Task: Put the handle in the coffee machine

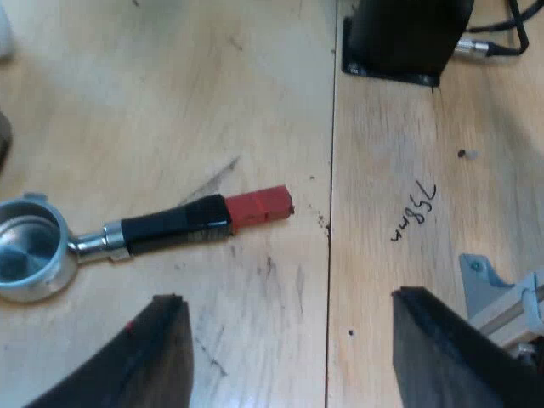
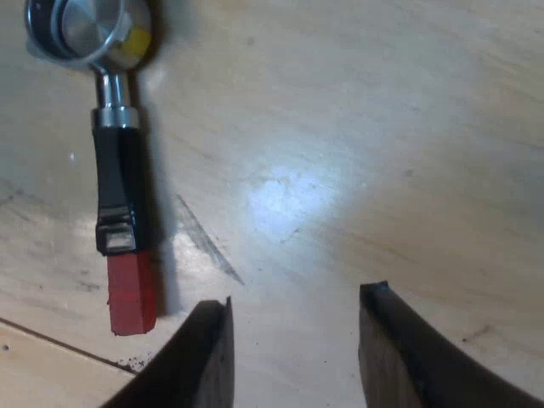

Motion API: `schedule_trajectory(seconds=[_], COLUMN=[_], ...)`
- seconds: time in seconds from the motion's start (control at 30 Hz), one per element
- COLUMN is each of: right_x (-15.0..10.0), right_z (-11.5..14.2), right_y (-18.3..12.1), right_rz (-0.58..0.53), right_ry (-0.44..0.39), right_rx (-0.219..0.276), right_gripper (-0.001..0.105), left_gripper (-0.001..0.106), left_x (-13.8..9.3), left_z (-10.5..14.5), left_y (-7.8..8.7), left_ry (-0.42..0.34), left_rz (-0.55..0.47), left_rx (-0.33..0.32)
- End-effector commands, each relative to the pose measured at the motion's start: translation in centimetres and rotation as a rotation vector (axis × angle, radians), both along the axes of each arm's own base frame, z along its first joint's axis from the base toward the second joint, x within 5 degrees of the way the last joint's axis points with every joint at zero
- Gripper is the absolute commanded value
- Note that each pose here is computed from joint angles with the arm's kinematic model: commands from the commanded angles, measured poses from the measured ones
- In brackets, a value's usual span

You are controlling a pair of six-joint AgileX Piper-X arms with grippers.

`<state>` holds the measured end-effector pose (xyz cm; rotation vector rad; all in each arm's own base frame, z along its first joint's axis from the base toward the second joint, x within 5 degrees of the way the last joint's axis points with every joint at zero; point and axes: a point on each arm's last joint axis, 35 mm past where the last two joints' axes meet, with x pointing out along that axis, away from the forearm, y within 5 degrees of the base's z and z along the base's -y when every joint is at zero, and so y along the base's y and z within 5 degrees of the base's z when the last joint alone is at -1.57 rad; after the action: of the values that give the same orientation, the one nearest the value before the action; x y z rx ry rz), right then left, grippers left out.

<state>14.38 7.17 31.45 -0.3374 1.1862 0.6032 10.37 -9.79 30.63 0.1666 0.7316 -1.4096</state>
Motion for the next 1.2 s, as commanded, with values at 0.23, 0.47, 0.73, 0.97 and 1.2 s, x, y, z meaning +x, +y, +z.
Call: schedule_trajectory(seconds=[0.23, 0.47, 0.73, 0.97, 1.2], right_x=[0.8, 0.4, -1.3, -2.2, -2.4], right_z=[-1.8, -4.6, -8.3, -10.2, -11.7], right_y=[2.5, 4.5, 6.1, 7.3, 7.2], right_rz=[0.073, 0.09, 0.128, 0.157, 0.1], right_ry=[0.104, 0.202, 0.215, 0.174, 0.176], right_rx=[-0.045, -0.089, -0.089, -0.042, -0.018], right_gripper=[0.037, 0.037, 0.01, 0.0, 0.0], left_gripper=[0.054, 0.054, 0.054, 0.054, 0.054], left_x=[-0.1, -0.2, -0.3, -0.3, -0.2], left_z=[0.4, 0.4, 0.3, 0.3, 0.3], left_y=[-0.2, -0.2, -0.2, -0.2, -0.2], left_ry=[0.009, 0.011, 0.033, 0.03, 0.022], left_rz=[-0.063, -0.063, -0.069, -0.067, -0.065], left_rx=[-0.06, -0.059, -0.056, -0.055, -0.056])
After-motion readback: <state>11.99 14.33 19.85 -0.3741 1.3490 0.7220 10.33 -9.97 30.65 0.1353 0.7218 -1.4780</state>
